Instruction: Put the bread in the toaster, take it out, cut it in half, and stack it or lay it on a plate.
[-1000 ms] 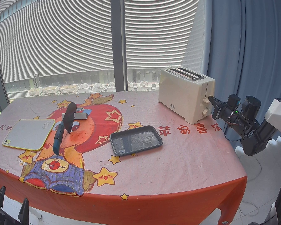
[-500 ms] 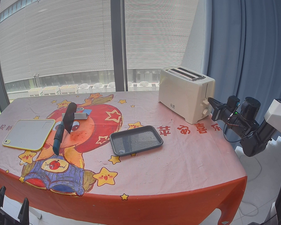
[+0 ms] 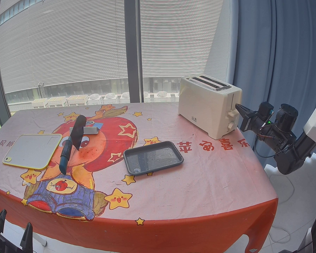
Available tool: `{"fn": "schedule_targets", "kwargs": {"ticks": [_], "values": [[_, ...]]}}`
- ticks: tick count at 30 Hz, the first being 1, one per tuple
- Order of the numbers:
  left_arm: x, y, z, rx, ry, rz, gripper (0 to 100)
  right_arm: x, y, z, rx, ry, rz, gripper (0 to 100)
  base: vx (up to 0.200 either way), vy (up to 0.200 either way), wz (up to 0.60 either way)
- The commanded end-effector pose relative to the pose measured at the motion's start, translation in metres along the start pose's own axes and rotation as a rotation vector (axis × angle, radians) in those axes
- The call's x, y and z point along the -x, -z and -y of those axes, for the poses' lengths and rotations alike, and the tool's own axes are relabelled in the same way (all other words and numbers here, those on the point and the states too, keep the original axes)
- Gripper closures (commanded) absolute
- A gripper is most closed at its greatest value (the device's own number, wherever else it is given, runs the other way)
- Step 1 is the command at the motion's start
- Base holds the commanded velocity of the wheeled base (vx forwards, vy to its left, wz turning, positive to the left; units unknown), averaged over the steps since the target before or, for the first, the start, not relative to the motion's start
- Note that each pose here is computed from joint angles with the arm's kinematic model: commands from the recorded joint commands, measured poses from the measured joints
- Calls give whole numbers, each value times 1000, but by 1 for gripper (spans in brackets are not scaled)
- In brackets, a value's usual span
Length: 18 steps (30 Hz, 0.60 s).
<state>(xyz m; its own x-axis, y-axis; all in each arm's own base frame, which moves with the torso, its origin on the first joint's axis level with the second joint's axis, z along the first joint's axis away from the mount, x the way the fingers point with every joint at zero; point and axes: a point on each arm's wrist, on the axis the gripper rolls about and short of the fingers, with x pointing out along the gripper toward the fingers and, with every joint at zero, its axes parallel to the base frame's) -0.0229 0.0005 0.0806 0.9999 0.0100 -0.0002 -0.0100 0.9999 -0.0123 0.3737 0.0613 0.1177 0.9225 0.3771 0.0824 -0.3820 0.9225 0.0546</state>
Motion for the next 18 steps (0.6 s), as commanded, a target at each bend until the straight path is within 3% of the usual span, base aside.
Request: {"fn": "schedule_targets", "kwargs": {"ticks": [1, 12, 18], "values": [[0, 5, 0, 0, -1, -6, 0, 3, -10, -2, 7, -2, 29, 100, 0, 0, 0], [0, 5, 0, 0, -1, -6, 0, 5, -11, -6, 11, -11, 30, 100, 0, 0, 0], [0, 5, 0, 1, -1, -4, 0, 12, -17, -16, 9, -31, 31, 100, 0, 0, 0]]}}
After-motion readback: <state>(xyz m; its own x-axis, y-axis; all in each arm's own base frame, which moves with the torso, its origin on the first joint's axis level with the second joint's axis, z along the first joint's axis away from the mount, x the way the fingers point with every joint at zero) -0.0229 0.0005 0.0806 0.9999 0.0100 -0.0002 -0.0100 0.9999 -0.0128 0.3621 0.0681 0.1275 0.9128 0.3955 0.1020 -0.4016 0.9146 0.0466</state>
